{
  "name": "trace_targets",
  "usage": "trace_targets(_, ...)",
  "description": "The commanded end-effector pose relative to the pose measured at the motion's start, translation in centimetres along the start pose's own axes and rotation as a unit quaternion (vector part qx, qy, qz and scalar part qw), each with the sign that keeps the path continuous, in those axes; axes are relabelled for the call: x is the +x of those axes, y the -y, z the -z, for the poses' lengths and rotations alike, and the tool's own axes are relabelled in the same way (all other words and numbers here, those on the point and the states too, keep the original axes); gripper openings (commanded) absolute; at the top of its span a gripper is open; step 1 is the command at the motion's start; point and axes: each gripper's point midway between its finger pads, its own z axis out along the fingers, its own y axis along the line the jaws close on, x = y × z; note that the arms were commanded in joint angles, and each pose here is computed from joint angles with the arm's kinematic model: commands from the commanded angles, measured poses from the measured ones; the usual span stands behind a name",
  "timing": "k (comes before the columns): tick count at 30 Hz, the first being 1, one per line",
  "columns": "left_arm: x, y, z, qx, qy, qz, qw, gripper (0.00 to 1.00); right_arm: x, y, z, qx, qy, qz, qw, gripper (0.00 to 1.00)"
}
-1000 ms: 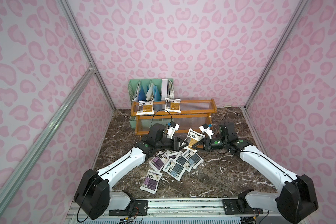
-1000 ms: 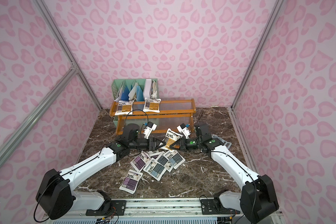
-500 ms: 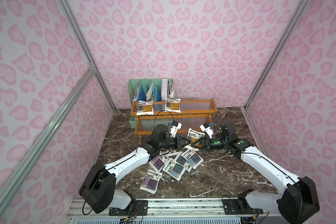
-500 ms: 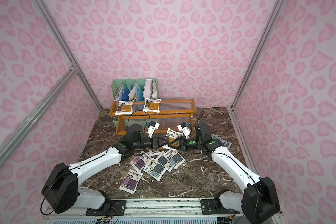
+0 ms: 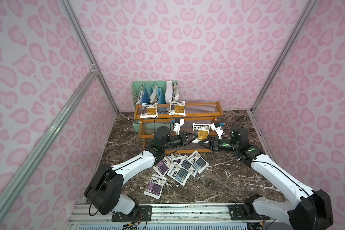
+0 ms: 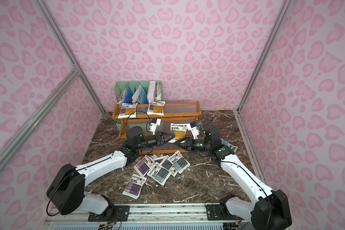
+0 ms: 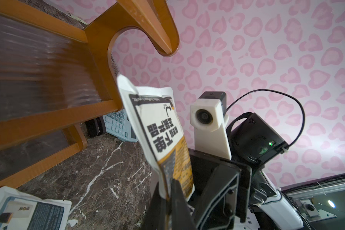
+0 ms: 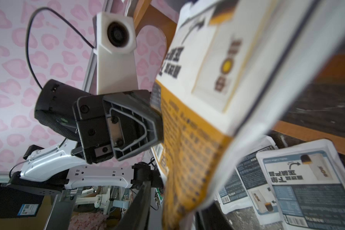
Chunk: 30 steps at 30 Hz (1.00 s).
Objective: Place the bagged coffee beans on the shelf by color
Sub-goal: Pick up the bagged coffee beans at the center of the board.
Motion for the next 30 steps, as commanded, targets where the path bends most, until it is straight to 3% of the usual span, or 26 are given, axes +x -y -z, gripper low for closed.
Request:
trace_targets(1,-0.3,1.0,0.3,0.021,0.006,-0.009,1.0,0.0,-1.9,-1.0,0.7,-0.016,0.048,0.009,0.999,0.4)
trace_targets(6,0.0,1.0,0.3,0.021,-0.001,-0.012,1.0,0.0,-2.5,-0.9,1.0,-0.014,0.073,0.007,0.997,0.31)
trace_targets(9,0.1,1.0,0.4,0.021,-0.003,-0.013,1.0,0.0,-2.7,-0.5,1.0,-0.004,0.082,0.007,0.997,0.14)
trace_targets(13,0.2,0.7,0.4,0.009,-0.006,-0.012,1.0,0.0,-2.6,-0.3,1.4,0.009,0.087,0.014,0.996,0.0)
trace_targets(15,0.2,0.3,0.6,-0.008,-0.005,-0.013,1.0,0.07,-2.3,-0.2,1.7,0.019,0.087,0.022,0.996,0.0)
trace_targets(21,0.5,-2.6,2.4,-0.123,-0.003,-0.032,0.992,0.46,0.4,0.2,2.8,0.053,0.04,0.05,0.997,0.0)
trace_targets(25,0.0,-4.6,5.1,-0.219,0.022,-0.06,0.974,0.49,0.4,-1.4,4.1,0.058,0.024,0.086,0.994,0.0)
trace_targets(30,0.3,-7.3,7.6,-0.315,0.02,-0.07,0.946,0.51,-4.3,-4.6,4.9,0.062,0.038,0.132,0.989,0.0)
